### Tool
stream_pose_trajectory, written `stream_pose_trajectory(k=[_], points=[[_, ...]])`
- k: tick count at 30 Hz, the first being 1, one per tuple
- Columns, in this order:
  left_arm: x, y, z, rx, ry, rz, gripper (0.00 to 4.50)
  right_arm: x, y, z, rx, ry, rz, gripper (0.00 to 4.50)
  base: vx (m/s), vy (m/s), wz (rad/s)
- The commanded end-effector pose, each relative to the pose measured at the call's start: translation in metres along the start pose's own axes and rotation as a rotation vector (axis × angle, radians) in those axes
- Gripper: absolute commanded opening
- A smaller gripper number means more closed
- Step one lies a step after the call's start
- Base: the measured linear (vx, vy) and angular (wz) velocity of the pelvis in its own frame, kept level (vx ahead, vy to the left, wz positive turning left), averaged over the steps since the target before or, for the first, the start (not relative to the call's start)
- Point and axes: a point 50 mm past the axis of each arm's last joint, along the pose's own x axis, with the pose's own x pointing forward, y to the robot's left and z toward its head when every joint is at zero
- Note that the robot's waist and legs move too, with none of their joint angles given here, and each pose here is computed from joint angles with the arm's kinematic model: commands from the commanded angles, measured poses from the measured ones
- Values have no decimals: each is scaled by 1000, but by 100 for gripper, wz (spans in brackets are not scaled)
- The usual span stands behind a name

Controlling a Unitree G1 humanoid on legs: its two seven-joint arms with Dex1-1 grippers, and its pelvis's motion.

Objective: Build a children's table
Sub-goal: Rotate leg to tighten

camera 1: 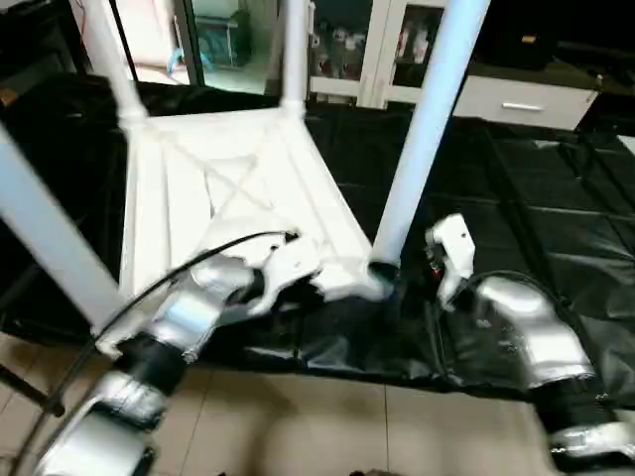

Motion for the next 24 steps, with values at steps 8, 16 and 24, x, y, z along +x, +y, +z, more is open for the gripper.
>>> stream_pose_trajectory(k=[8, 16, 24], points=[[38, 3, 63, -31, -139, 146, 0, 10, 1, -26, 108, 94, -419, 204, 8, 2, 1], [40, 1, 55, -4, -126, 126, 0, 13, 8, -16, 118, 34, -372, 204, 0, 0, 0], [26, 6, 36, 1, -102, 116, 0, 9, 16, 4, 134, -89, -210, 274, 0, 0, 0]])
